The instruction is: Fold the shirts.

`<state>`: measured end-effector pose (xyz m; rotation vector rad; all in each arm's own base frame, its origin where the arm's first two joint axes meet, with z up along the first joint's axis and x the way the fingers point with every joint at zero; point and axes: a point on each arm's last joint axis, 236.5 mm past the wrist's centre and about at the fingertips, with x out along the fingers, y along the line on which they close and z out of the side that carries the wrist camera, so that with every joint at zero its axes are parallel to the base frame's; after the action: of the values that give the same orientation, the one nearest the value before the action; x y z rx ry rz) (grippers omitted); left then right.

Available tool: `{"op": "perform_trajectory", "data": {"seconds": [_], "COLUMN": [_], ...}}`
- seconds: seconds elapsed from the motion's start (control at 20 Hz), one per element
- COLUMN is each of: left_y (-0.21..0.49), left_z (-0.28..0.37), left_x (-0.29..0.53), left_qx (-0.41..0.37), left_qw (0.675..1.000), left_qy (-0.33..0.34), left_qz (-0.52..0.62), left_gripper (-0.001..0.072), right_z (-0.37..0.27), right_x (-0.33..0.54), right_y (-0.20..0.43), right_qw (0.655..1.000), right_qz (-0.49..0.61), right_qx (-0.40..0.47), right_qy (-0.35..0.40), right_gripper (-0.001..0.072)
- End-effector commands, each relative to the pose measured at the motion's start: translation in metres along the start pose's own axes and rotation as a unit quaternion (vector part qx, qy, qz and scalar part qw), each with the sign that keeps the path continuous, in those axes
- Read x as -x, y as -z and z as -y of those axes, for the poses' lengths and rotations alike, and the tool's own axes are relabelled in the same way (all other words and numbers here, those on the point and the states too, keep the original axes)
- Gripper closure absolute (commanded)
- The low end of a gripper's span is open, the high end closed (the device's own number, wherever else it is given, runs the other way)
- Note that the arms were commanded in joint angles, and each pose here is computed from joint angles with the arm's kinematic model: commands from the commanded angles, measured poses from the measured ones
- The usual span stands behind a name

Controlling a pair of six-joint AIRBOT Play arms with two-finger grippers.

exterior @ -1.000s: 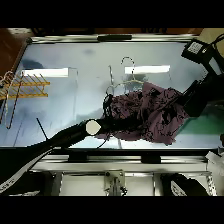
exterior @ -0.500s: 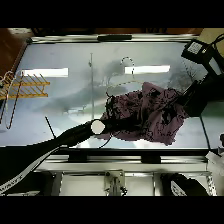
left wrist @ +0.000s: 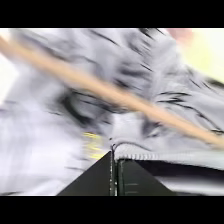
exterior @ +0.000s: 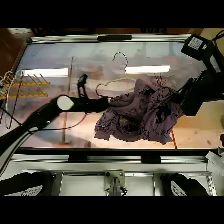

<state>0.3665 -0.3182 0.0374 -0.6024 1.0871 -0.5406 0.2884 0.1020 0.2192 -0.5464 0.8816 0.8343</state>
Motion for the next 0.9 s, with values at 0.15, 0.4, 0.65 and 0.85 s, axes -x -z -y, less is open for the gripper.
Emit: {"op": "perform_trajectory", "data": {"seconds": [0.15, 0.4, 0.65, 0.85], "left_y": [-0.042, -0.06, -0.078, -0.096], "left_z": [-0.094, -0.109, -0.095, -0.083], "left_x": [0.055, 0.068, 0.087, 0.103], "left_qx": [0.009, 0.02, -0.007, -0.026], "left_qw": [0.995, 0.994, 0.993, 0.992], "left_qy": [-0.097, -0.107, -0.098, -0.091], "left_qz": [0.007, 0.03, 0.058, 0.085], "left_gripper": [0.0647, 0.0647, 0.0647, 0.0647], "right_z": [-0.017, -0.024, -0.016, -0.019], "right_x": [0.001, 0.002, 0.0, 0.001], "right_y": [-0.018, -0.019, -0.004, -0.001], "right_qw": [0.999, 0.998, 0.999, 0.999], "right_qz": [0.037, 0.041, 0.009, 0.002], "right_qx": [0.006, 0.008, 0.003, 0.005], "right_qy": [-0.036, -0.051, -0.034, -0.041], "right_gripper": [0.0637, 0.0638, 0.0638, 0.0639]}}
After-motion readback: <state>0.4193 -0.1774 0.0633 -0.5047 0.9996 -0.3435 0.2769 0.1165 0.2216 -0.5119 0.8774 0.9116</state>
